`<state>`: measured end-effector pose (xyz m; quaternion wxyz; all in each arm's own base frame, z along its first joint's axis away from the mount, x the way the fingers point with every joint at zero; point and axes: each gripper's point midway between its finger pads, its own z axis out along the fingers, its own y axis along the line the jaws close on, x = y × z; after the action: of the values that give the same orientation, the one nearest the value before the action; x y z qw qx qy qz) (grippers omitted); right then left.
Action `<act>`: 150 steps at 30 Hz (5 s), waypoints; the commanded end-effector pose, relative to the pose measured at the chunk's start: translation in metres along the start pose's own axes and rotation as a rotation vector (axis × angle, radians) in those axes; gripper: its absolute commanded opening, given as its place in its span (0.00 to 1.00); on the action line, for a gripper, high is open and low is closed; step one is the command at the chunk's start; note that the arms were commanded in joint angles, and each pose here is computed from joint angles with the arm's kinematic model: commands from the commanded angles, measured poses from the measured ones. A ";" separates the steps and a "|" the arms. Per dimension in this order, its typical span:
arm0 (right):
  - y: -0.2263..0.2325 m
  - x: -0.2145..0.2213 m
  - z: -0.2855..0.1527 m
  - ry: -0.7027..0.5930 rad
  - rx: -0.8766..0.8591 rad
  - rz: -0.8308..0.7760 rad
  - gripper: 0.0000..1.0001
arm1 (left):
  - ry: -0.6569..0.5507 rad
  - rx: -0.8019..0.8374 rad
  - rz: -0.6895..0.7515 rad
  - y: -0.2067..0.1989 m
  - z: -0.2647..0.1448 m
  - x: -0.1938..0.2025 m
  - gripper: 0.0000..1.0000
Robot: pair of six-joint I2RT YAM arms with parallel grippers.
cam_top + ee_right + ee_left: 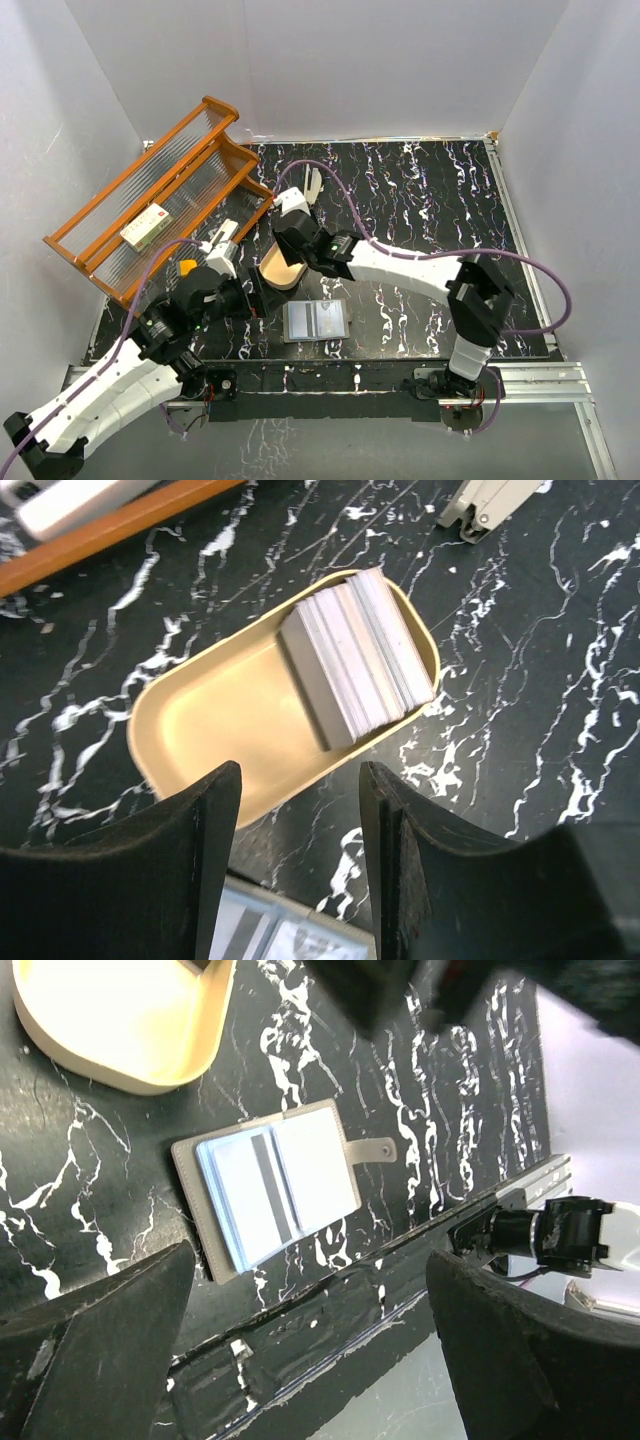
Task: Put the credit cards into the card holder
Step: Pick up the credit card from the storage box.
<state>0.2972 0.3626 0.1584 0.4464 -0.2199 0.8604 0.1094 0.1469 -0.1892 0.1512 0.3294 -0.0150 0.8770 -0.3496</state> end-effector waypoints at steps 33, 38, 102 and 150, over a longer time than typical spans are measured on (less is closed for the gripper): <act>-0.044 0.001 0.083 0.119 0.336 -0.342 0.41 | -0.285 -0.007 0.101 0.004 -0.073 -0.047 0.99; -0.046 -0.006 0.079 0.105 0.338 -0.337 0.41 | -0.286 -0.014 0.102 0.005 -0.073 -0.047 0.99; 0.002 -0.026 0.028 0.082 -0.039 -0.216 0.00 | -0.083 -0.115 0.019 0.004 -0.058 -0.028 0.98; 0.049 -0.030 -0.202 -0.203 -0.925 0.808 0.06 | -0.244 0.687 -0.248 -0.121 -0.079 -0.058 0.00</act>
<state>0.1399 0.3400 0.3017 0.2992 -0.0466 0.6919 0.6555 0.1215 -0.2241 0.2886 0.3539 -0.0517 0.6649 -0.6557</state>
